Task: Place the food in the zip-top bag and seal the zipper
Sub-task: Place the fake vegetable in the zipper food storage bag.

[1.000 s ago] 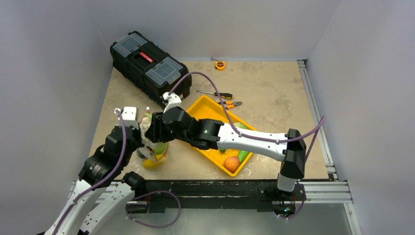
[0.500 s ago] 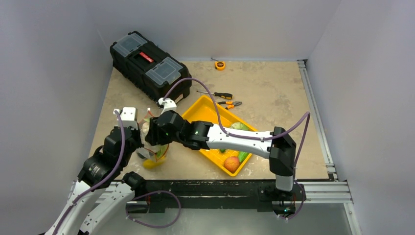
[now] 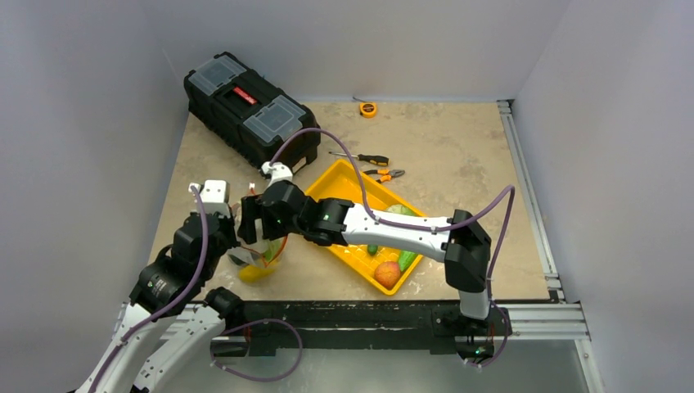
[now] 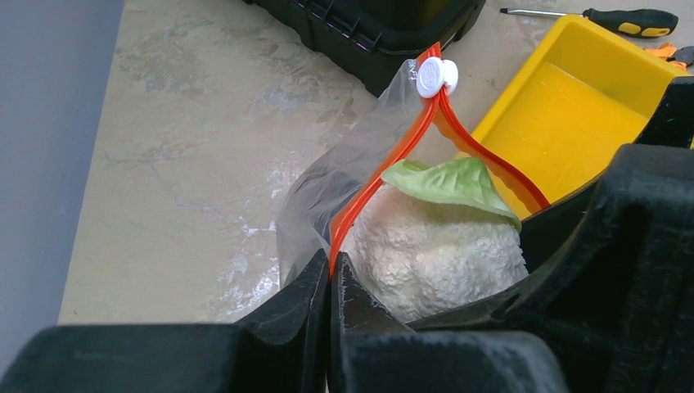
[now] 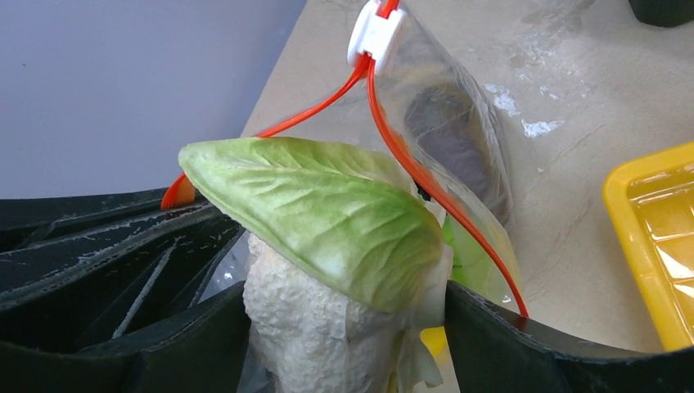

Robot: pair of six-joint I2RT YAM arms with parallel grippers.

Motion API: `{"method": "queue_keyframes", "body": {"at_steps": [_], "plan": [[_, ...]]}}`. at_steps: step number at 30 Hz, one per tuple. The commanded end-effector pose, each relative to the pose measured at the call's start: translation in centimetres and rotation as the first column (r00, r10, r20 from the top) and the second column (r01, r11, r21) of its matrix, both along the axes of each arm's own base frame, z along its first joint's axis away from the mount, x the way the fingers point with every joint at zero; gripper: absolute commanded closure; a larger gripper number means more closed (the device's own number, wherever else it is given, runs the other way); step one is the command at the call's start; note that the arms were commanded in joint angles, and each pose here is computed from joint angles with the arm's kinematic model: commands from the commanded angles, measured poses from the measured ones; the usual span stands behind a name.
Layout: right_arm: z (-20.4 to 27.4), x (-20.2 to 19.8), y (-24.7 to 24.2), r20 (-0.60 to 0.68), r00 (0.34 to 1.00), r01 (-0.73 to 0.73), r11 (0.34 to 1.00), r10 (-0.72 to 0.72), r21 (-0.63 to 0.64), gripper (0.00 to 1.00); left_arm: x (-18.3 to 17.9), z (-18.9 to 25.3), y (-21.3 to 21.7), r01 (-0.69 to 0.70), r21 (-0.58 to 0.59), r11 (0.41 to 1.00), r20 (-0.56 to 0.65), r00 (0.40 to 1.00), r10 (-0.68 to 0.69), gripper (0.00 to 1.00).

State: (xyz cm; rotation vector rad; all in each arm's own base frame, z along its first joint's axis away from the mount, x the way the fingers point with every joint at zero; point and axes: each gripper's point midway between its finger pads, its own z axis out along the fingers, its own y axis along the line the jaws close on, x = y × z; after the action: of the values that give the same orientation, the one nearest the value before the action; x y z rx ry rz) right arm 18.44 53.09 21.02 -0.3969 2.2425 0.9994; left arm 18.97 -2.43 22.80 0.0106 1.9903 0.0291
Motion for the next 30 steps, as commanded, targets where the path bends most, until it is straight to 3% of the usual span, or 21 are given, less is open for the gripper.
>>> {"method": "queue_keyframes", "body": {"at_steps": [1, 4, 7, 10, 15, 23, 30], "plan": [[4.5, 0.5, -0.8, 0.068, 0.998, 0.0, 0.998, -0.004, 0.056, 0.22, 0.3, 0.6, 0.0, -0.003, -0.009, 1.0, 0.034, 0.999, 0.003, 1.0], [4.6, 0.5, -1.7, 0.079, 0.997, 0.004, 1.0, -0.007, 0.031, 0.23, 0.3, 0.7, 0.0, -0.003, -0.011, 1.0, 0.036, 0.999, 0.004, 1.0], [4.5, 0.5, -2.6, 0.09, 0.996, 0.019, 1.0, -0.022, 0.025, 0.35, 0.3, 0.7, 0.0, -0.004, -0.013, 1.0, 0.039, 0.999, 0.005, 1.0], [4.5, 0.4, -2.7, 0.099, 0.995, 0.009, 1.0, -0.011, 0.028, 0.36, 0.3, 0.7, 0.0, -0.005, -0.01, 1.0, 0.036, 0.999, 0.005, 1.0], [3.6, -0.6, -0.9, 0.052, 0.996, -0.07, 0.997, 0.069, 0.015, 0.26, 0.4, 0.5, -0.1, -0.002, -0.008, 1.0, 0.029, 1.0, 0.003, 1.0], [3.6, -0.8, -1.6, 0.058, 0.995, -0.079, 0.997, 0.079, -0.004, 0.06, 0.3, 0.5, 0.0, -0.004, -0.008, 1.0, 0.029, 1.0, 0.004, 1.0], [3.9, -0.5, -2.3, 0.07, 0.996, -0.057, 0.998, 0.058, -0.012, 0.08, 0.4, 0.4, -0.2, 0.003, -0.004, 1.0, 0.023, 1.0, -0.003, 1.0]]}}
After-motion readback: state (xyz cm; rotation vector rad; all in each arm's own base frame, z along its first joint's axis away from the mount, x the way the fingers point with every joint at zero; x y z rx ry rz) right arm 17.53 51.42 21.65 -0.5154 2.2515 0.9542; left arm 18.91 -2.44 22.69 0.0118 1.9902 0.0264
